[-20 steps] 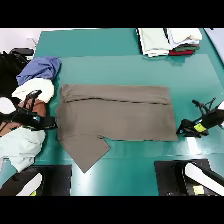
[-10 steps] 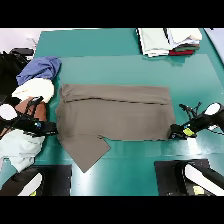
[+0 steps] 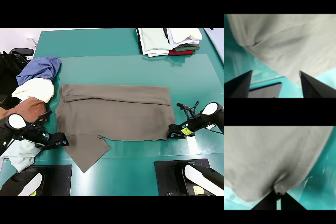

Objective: Fold the shirts.

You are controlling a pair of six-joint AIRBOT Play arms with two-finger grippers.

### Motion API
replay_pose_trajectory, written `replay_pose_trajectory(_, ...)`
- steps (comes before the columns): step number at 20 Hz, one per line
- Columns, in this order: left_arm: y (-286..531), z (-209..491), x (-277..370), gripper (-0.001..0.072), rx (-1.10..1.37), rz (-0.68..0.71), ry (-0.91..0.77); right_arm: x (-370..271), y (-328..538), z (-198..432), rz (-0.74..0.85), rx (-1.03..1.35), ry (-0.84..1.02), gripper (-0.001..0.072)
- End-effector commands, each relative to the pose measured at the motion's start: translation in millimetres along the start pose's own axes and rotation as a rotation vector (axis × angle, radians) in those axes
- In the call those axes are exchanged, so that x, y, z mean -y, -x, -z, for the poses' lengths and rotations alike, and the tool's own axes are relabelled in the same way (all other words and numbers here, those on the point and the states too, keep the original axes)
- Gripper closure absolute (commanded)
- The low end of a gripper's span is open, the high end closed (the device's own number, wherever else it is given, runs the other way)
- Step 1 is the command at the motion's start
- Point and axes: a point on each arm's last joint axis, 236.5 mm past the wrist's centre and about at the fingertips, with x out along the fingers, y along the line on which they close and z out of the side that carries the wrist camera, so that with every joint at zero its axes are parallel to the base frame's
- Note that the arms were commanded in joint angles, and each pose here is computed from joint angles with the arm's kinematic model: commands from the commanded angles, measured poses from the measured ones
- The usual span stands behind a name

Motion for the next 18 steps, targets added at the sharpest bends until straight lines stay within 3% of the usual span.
replay_pose_trajectory(1, -16, 4, 4, 0.0019, 0.004, 0.051, 0.044, -4, 18, -17, 0.006, 0.05, 0.024, 0.0699)
replay_pose_trajectory(2, -18, 0, 9, 0.002, 0.024, 0.077, 0.051, -5, 24, -22, 0.008, 0.066, 0.031, 0.0699)
replay_pose_trajectory(4, -19, -8, 25, 0.0109, 0.06, 0.151, 0.053, -8, 37, -31, 0.011, 0.094, 0.044, 0.0699)
replay_pose_trajectory(8, -23, -7, 27, 0.0114, 0.061, 0.171, 0.054, -12, 51, -41, 0.015, 0.124, 0.058, 0.0699)
replay_pose_trajectory(10, -22, -10, 27, 0.0632, 0.075, 0.17, 0.043, -12, 51, -39, 0.015, 0.116, 0.06, 0.0699)
replay_pose_trajectory(11, -22, -10, 27, 0.0683, 0.078, 0.172, 0.031, -12, 51, -37, 0.013, 0.109, 0.06, 0.0699)
replay_pose_trajectory(18, 10, 2, 34, 0.0685, 0.076, 0.132, -0.083, -8, 69, -13, 0.071, 0.099, 0.093, 0.0699)
